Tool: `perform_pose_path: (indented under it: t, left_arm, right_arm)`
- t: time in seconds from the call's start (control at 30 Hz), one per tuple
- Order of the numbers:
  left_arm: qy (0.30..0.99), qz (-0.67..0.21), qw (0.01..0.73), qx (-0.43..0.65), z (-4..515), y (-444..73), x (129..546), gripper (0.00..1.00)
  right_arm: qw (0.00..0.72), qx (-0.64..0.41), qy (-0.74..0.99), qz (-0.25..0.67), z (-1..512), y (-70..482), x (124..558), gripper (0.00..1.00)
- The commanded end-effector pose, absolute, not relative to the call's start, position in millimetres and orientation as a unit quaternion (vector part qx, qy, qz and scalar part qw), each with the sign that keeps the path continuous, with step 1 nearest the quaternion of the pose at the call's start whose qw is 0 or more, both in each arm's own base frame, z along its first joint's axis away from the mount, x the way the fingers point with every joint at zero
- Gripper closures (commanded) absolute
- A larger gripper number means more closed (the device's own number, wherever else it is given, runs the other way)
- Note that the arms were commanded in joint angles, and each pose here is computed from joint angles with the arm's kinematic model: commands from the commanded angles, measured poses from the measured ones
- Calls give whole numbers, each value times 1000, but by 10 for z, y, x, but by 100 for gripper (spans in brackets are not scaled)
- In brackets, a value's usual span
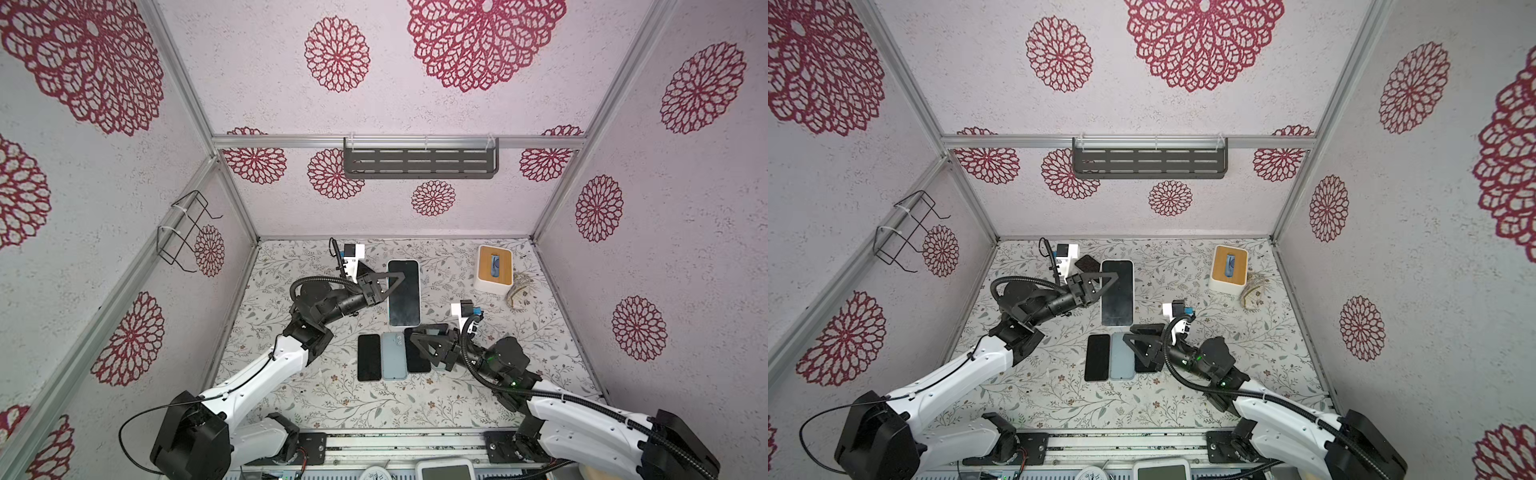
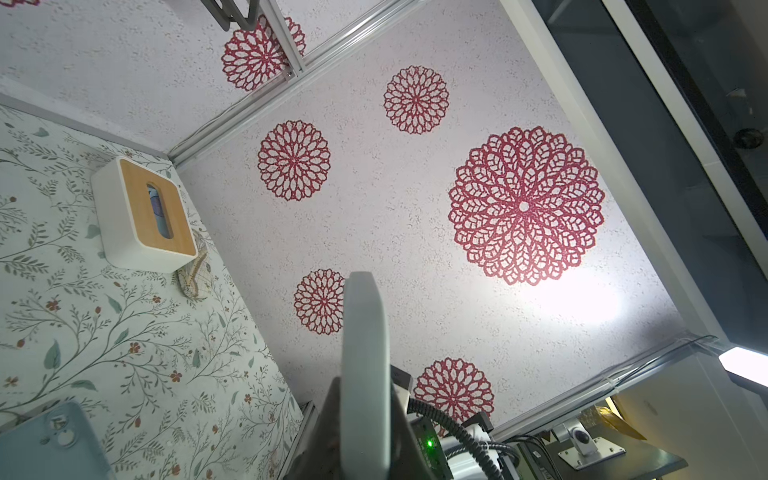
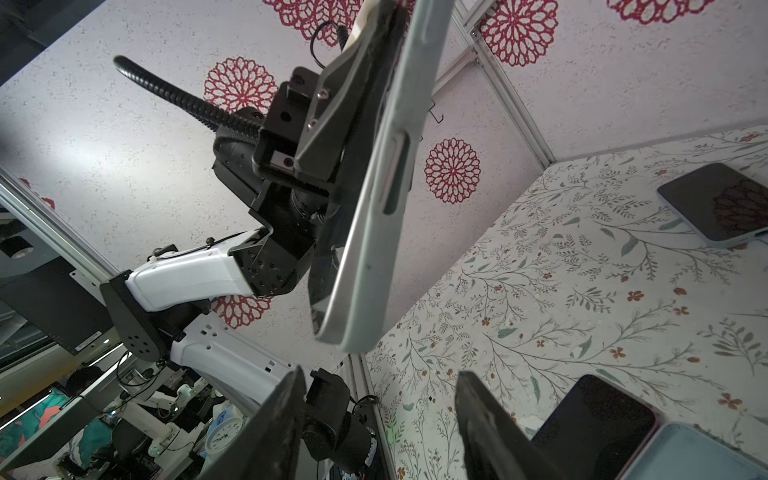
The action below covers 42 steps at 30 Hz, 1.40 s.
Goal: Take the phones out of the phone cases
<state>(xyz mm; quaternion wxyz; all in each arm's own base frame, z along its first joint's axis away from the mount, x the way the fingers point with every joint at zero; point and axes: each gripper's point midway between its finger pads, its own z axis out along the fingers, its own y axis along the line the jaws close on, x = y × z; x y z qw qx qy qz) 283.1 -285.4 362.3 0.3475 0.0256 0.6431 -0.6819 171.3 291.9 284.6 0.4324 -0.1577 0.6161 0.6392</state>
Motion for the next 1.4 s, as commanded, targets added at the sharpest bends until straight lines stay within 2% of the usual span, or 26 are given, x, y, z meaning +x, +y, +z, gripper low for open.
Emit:
perform_pose_path:
  t: [0.0,1.37]
  left_arm:
    - [608,-701,369,48,3852,-2843,2736,100]
    - [591,-730,325,111,3906,-3260,2310,100]
  right_arm:
    - [459,-153,573,662,3157,2882,1702,40]
    - [479,-89,570,662,3129,2576,2026,44]
